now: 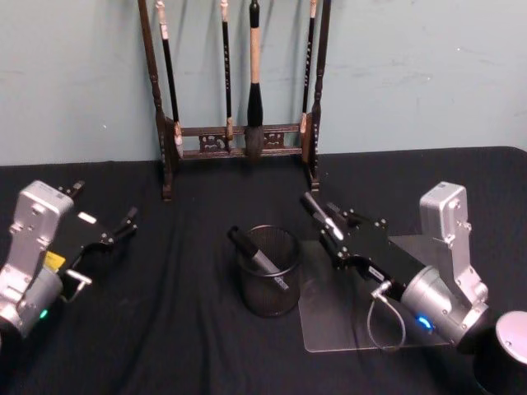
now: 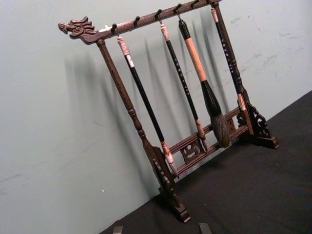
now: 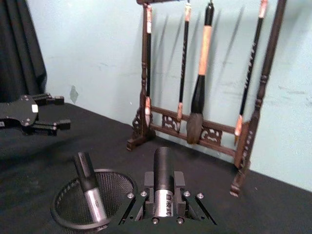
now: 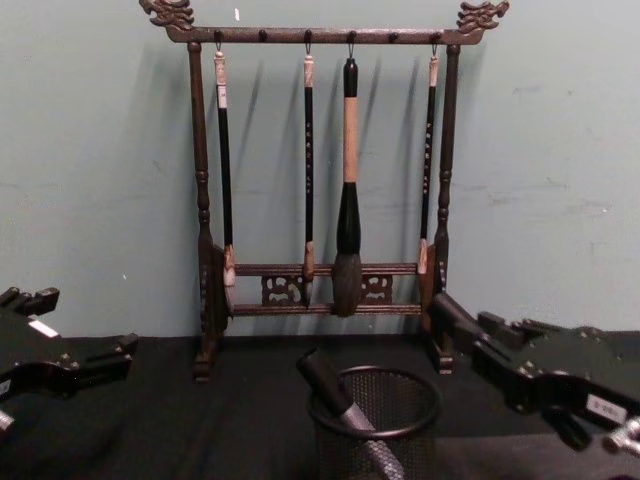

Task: Pick up the water-based marker from the table and place it into the pen holder.

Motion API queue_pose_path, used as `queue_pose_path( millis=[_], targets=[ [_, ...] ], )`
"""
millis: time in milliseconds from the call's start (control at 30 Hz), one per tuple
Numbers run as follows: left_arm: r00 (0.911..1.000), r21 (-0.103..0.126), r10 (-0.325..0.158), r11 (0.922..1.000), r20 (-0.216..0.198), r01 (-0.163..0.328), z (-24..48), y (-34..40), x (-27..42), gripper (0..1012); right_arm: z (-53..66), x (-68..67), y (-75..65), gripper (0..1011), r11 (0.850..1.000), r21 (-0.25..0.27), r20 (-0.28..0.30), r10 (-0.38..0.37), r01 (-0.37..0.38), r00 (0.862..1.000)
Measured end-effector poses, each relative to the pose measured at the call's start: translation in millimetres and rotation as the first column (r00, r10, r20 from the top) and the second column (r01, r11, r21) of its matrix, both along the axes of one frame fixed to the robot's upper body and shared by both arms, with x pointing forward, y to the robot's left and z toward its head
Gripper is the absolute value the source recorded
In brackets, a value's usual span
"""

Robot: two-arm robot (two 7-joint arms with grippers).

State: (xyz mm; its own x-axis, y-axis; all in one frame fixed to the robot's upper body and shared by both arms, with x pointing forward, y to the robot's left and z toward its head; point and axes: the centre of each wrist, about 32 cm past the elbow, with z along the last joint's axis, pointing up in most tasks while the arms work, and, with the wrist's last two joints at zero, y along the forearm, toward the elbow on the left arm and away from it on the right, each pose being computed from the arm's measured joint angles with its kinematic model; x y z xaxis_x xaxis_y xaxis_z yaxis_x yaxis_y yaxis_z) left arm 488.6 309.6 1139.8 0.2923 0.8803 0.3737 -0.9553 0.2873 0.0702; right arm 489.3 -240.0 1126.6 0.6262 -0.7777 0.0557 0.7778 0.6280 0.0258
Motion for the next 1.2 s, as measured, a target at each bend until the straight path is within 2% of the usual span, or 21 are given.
queue_pose_path(
  millis=[400,1200],
  targets=[
    [1.0,0.0,0.0,1.0,0.0,0.0,0.0,0.0,0.0,1009,11.1,15.0,18.0,241,0.999,0.017,0.05,0.043,-0.043,0.998],
    [1.0,0.0,0.0,1.0,0.0,0.0,0.0,0.0,0.0,1009,17.0,39.9,47.0,241,0.992,0.028,0.104,0.122,-0.125,0.987]
  ],
)
